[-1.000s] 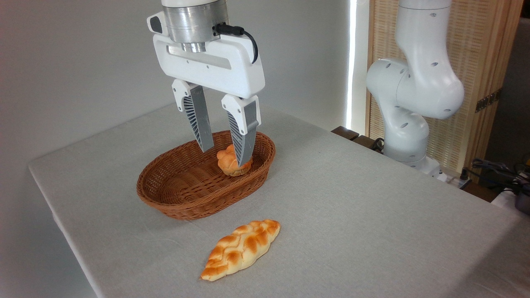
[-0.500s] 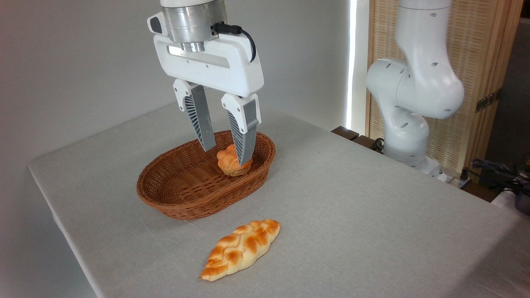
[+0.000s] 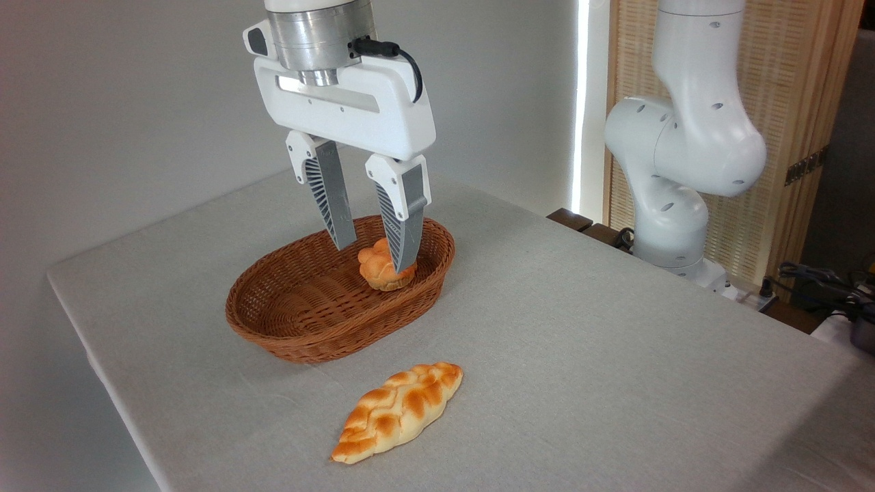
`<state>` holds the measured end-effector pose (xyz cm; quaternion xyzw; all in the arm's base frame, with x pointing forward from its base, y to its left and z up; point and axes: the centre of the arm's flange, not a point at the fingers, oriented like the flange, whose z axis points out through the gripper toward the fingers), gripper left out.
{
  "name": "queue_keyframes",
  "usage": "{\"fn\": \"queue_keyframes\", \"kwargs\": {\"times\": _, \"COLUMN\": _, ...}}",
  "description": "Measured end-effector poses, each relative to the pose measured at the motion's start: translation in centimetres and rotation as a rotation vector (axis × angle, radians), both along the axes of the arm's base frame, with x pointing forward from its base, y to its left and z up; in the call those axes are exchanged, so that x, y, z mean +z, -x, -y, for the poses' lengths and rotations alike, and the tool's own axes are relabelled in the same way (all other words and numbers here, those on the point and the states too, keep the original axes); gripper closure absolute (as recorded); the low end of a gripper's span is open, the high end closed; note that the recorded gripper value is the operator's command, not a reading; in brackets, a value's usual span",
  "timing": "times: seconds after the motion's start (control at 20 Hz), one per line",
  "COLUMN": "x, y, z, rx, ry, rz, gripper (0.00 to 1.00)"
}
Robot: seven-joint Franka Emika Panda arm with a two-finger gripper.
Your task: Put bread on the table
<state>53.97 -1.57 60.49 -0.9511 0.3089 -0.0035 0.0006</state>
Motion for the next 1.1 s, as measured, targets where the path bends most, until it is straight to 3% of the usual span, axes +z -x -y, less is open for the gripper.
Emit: {"fn": "queue_keyframes", "kwargs": {"times": 1.1, "x": -1.0, "y": -0.5, "z": 1.7, "rx": -0.029, "ry": -0.005, "rz": -0.031, "gripper": 0.00}}
